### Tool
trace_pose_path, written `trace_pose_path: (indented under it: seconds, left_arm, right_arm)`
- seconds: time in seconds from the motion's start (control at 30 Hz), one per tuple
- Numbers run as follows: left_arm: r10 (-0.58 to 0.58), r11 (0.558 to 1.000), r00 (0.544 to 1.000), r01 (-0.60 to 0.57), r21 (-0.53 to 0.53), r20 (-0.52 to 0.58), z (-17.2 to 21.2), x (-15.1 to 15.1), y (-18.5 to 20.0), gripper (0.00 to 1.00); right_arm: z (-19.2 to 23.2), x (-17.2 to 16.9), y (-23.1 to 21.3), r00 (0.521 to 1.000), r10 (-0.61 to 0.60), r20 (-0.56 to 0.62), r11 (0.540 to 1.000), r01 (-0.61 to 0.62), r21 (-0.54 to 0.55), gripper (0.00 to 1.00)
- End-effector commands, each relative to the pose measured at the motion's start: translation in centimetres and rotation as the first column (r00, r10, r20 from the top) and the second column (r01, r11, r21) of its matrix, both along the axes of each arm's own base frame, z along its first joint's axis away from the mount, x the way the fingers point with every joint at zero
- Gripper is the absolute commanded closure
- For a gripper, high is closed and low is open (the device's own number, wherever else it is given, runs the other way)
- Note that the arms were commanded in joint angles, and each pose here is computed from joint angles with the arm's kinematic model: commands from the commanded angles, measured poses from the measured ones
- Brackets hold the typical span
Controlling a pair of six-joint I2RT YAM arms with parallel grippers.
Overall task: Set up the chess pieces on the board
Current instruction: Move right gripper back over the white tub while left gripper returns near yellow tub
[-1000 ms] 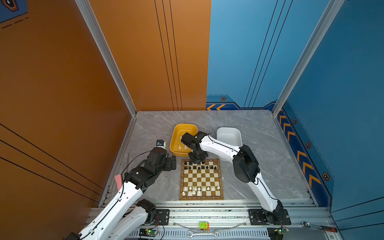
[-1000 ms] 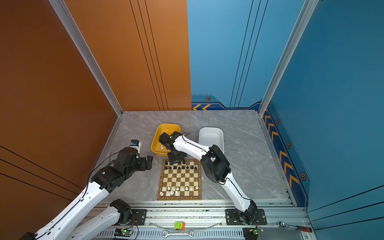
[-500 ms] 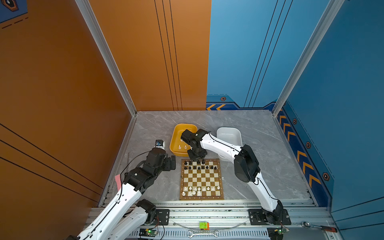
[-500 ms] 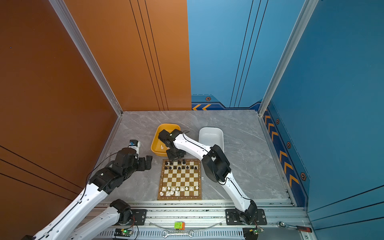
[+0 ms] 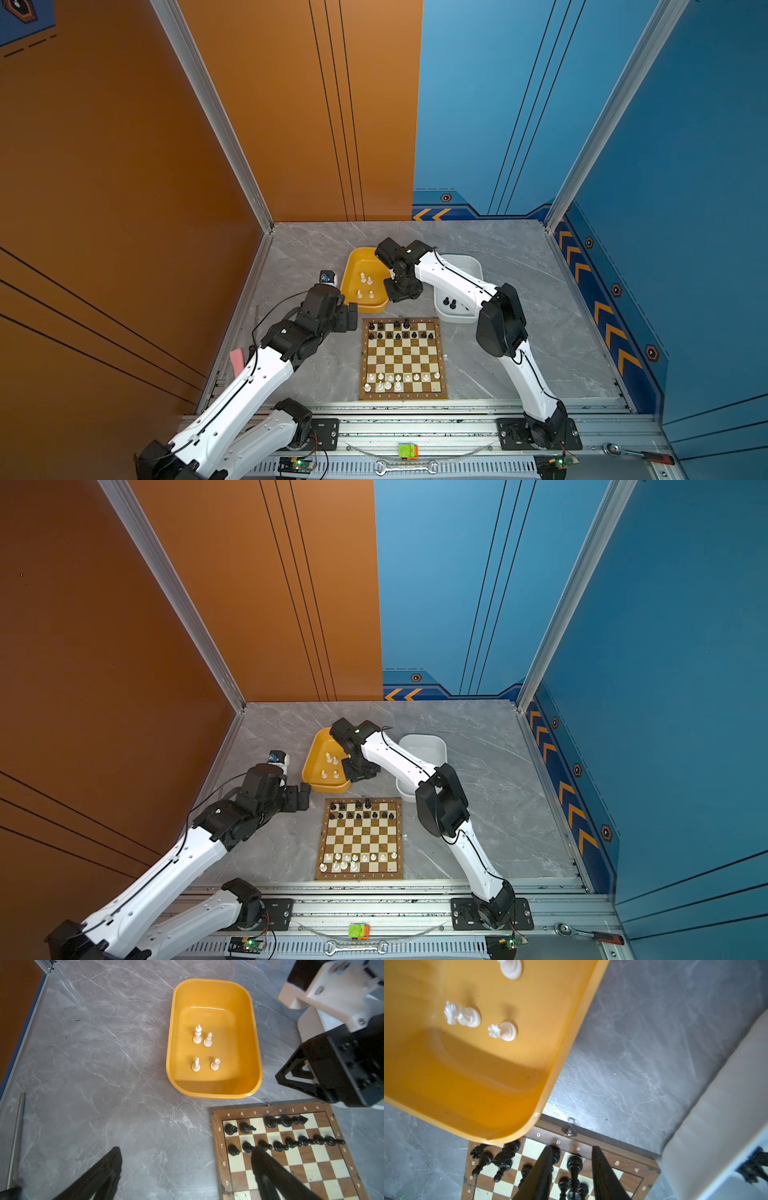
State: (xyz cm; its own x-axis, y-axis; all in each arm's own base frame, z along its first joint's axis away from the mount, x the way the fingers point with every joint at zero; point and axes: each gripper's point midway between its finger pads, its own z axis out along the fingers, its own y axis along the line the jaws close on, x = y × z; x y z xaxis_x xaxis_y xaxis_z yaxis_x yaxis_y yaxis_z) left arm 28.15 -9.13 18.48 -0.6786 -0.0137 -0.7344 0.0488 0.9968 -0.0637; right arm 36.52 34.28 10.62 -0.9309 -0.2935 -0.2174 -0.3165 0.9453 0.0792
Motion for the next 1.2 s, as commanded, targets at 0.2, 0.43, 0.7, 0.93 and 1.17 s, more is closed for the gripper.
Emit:
trace_pose_path:
  seconds: [0.2, 0.43, 0.7, 0.93, 1.17]
  left_arm:
    - [-0.118, 0.993, 0.991, 0.119, -0.006, 0.067, 3.9, 7.2, -7.4, 0.02]
    - [-0.252, 0.968, 0.967, 0.251, 0.024, 0.030, 3.9, 10.6, -15.4, 0.02]
    - [-0.347, 0.938, 0.938, 0.348, 0.015, -0.023, 2.2, 10.9, -21.0, 0.02]
    - [-0.351, 0.936, 0.936, 0.352, 0.020, -0.038, 1.5, 11.0, -20.9, 0.02]
    - [-0.349, 0.936, 0.936, 0.350, 0.027, -0.043, 1.4, 10.7, -20.1, 0.02]
  right_arm:
    - [4.8, 3.8, -10.5, 0.989, -0.136, 0.050, 0.990, 0.137, -0.017, 0.65]
    - [3.1, 4.4, -16.2, 0.974, -0.223, -0.022, 0.974, 0.223, -0.036, 0.67]
    - [1.9, 2.9, -17.7, 0.969, -0.234, -0.081, 0.972, 0.233, -0.020, 0.71]
    - [0.9, 1.8, -16.6, 0.969, -0.226, -0.094, 0.974, 0.226, -0.018, 0.71]
    - [-1.9, 0.6, -17.0, 0.963, -0.232, -0.140, 0.973, 0.226, -0.055, 0.70]
